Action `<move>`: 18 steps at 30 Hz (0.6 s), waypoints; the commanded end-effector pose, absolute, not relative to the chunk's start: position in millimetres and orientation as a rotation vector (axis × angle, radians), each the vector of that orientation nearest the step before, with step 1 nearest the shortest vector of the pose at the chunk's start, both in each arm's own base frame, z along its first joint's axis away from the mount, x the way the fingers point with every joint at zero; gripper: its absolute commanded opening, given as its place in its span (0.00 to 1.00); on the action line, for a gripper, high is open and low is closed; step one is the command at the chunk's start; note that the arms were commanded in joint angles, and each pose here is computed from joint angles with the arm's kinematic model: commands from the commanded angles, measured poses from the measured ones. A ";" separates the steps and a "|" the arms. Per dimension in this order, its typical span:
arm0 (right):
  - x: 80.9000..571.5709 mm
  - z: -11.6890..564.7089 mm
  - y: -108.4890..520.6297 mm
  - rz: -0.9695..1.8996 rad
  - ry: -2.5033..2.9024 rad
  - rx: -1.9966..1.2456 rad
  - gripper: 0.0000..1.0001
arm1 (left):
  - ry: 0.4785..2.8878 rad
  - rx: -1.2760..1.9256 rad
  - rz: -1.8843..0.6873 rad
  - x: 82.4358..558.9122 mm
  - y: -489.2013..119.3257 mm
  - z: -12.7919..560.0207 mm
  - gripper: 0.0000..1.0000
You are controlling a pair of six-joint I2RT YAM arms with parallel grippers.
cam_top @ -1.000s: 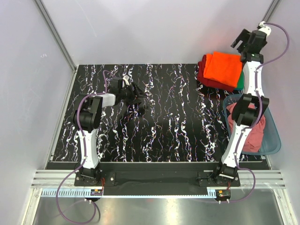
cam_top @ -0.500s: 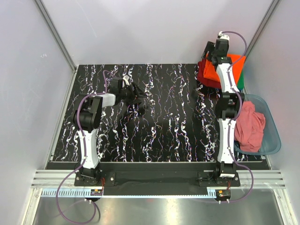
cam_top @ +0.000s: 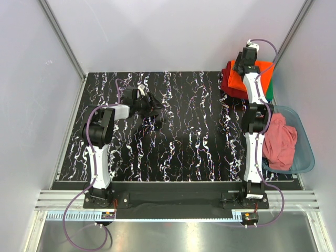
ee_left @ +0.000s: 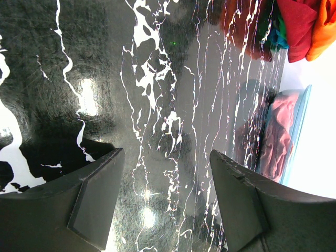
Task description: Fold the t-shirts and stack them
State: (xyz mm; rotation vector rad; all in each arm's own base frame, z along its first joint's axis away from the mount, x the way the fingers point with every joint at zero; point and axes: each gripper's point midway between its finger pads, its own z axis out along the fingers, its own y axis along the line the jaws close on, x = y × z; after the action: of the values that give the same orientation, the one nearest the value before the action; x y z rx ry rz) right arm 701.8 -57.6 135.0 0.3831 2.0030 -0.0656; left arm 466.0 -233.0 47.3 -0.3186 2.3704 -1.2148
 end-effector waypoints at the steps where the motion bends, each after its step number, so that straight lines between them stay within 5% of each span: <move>1: 706.6 173.5 -60.4 -0.063 1.912 0.390 0.46 | 2.339 -0.263 -1.234 472.0 -238.2 56.0 0.72; 10: 702.2 156.6 -62.3 -0.089 1.954 0.379 0.32 | 2.340 -0.262 -1.233 471.7 -238.1 56.3 0.72; 14: 703.0 156.7 -59.1 -0.070 1.955 0.369 0.18 | 2.339 -0.261 -1.233 472.1 -238.1 56.8 0.72; 16: 703.4 163.0 -56.4 -0.063 1.946 0.363 0.00 | 2.339 -0.261 -1.233 472.1 -238.1 56.8 0.72; 18: 703.6 168.3 -51.8 -0.059 1.941 0.349 0.00 | 2.340 -0.263 -1.231 472.2 -238.0 55.9 0.72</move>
State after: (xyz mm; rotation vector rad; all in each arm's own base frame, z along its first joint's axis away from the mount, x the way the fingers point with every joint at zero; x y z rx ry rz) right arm 699.7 -57.5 120.1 0.3737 2.0299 -0.0740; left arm 465.8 -233.0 47.2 -0.3183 2.3711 -1.2150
